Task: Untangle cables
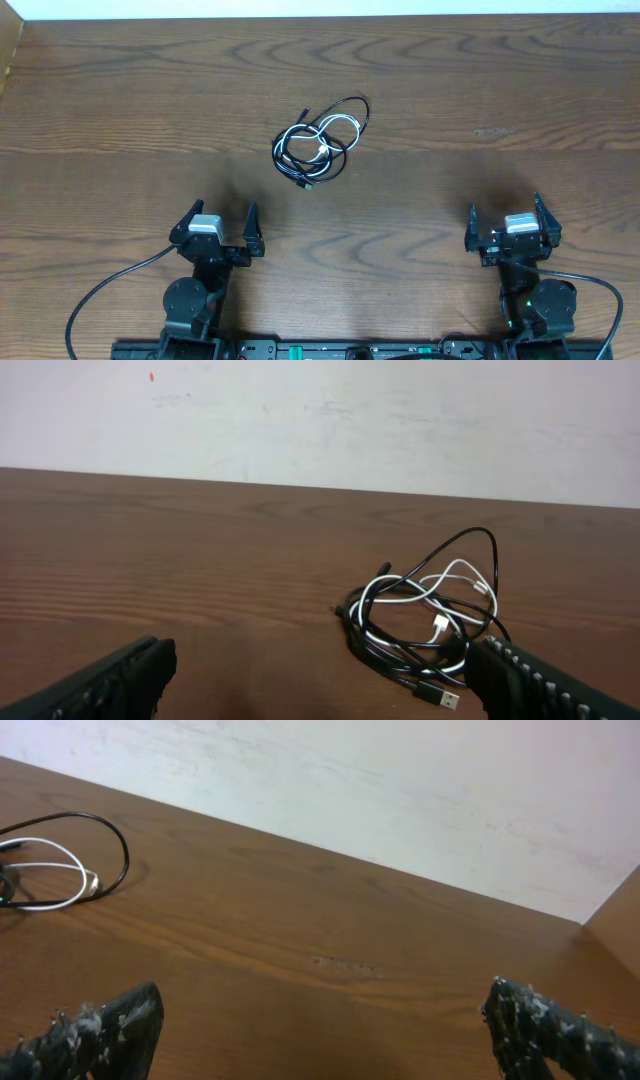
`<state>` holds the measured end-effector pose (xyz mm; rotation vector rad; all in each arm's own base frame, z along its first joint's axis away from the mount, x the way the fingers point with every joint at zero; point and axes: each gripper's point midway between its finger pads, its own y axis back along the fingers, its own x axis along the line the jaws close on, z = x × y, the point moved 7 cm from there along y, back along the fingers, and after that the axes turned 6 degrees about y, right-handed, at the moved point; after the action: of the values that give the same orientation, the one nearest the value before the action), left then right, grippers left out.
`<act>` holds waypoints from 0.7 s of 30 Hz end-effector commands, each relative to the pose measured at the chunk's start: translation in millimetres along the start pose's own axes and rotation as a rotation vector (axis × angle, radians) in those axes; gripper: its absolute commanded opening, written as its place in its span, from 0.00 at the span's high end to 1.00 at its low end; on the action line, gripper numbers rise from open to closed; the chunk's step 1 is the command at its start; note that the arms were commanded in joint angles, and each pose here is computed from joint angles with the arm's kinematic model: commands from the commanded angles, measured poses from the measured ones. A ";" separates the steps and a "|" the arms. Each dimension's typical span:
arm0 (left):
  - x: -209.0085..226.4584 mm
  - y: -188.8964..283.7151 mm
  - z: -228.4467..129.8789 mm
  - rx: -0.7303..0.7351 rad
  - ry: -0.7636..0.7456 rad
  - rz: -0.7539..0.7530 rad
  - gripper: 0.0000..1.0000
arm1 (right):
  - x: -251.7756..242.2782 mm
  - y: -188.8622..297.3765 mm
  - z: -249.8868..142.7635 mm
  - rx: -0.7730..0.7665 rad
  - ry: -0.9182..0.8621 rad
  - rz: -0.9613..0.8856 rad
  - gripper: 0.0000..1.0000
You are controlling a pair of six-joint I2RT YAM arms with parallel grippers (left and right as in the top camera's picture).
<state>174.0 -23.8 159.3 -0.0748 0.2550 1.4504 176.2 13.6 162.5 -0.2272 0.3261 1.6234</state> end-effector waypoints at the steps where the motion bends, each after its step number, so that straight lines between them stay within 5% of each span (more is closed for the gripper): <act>1: 3.6 -0.4 -11.6 0.049 -0.004 0.023 0.02 | 0.6 0.3 -0.3 -0.002 0.008 0.003 0.01; 21: 3.6 -0.4 -11.5 0.048 -0.004 0.023 0.02 | -0.1 0.3 0.4 -0.004 0.009 -0.002 0.01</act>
<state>174.0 -23.8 159.3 -0.0748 0.2550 1.4504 176.2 13.6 162.6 -0.2278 0.3255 1.6232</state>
